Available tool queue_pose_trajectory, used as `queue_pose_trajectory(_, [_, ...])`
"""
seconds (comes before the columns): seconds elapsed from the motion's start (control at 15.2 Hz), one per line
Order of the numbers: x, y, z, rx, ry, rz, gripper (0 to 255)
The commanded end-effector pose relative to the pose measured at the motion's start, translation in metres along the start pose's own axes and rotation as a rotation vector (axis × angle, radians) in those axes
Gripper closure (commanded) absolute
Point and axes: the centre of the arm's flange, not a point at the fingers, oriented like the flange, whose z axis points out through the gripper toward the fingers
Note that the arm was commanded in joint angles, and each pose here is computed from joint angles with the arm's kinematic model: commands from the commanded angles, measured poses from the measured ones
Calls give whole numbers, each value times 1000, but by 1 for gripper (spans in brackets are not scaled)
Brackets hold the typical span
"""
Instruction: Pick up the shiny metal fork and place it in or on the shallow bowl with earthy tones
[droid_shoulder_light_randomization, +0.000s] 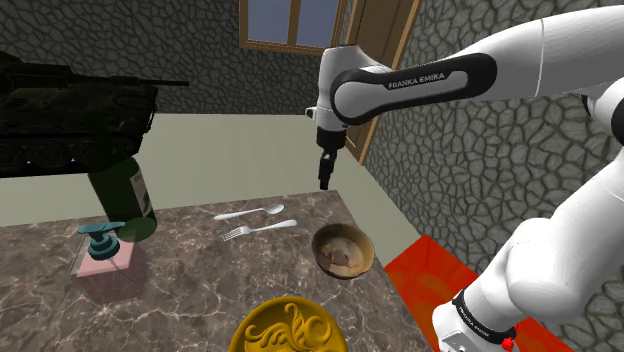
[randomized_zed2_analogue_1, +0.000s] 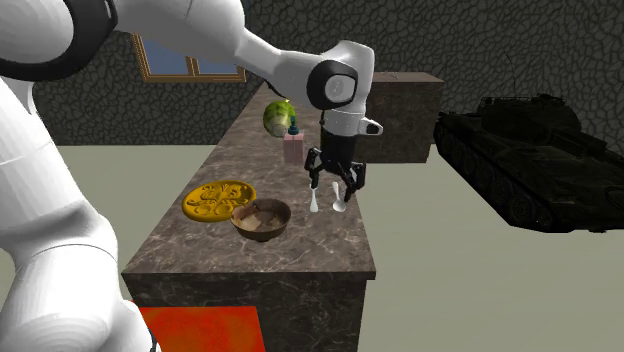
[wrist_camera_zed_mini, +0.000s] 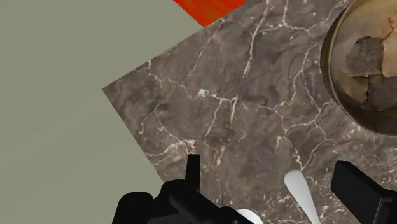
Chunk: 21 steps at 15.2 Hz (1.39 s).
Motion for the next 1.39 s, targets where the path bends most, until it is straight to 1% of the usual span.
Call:
queue_pose_trajectory(0.0, [24, -10, 7, 10, -7, -68, 0])
queue_pose_trajectory(0.4, [90, -46, 36, 36, -26, -264, 0])
queue_pose_trajectory(0.86, [155, -104, 70, 67, -49, -493, 0])
queue_pose_trajectory(0.92, [157, -106, 71, 68, -50, -501, 0])
queue_pose_trajectory(1.32, [155, -108, 102, 68, -50, -501, 0])
